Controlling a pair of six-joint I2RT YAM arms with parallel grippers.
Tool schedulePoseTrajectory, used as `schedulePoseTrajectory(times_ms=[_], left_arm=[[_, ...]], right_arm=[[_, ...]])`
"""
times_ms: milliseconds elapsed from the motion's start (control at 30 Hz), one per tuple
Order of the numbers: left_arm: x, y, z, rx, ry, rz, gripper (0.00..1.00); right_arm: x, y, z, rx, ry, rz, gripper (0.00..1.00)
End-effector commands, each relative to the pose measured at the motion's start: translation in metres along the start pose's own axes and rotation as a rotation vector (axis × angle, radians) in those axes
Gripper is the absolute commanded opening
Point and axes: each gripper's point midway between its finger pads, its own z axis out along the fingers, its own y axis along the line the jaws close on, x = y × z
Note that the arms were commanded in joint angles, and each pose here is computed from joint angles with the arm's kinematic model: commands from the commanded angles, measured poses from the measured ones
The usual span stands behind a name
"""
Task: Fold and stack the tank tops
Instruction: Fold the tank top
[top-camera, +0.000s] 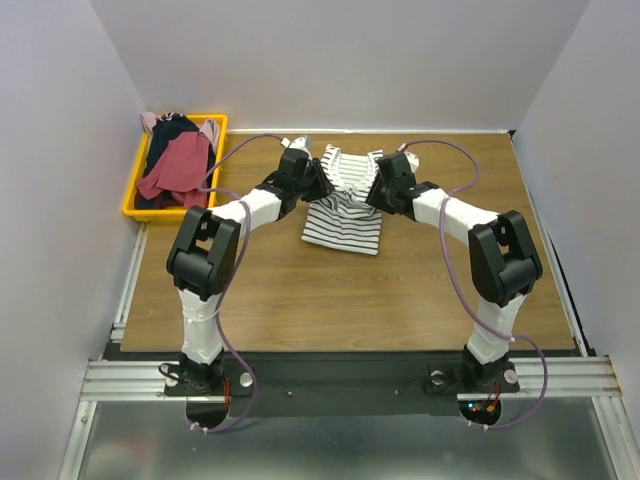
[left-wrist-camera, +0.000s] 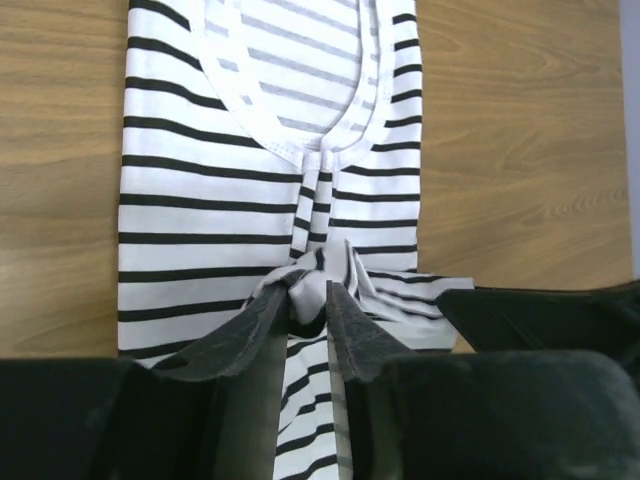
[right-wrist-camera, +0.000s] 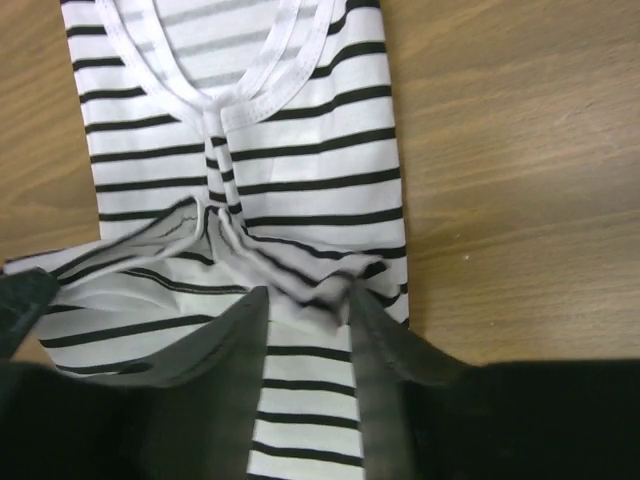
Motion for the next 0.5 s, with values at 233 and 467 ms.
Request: schedulePoseTrajectory(times_ms=[233, 467], left_arm=[[-0.04, -0.009, 0.005, -0.019, -0.061, 0.069, 0.53], [-0.066, -0.017, 0.004, 0.0, -0.095, 0.099, 0.57]], right_arm=[[-0.041, 0.012, -0.003, -0.029, -0.098, 0.016, 0.7], [-0.029, 0.016, -0.019, -0.068, -0.073, -0.028, 0.65]])
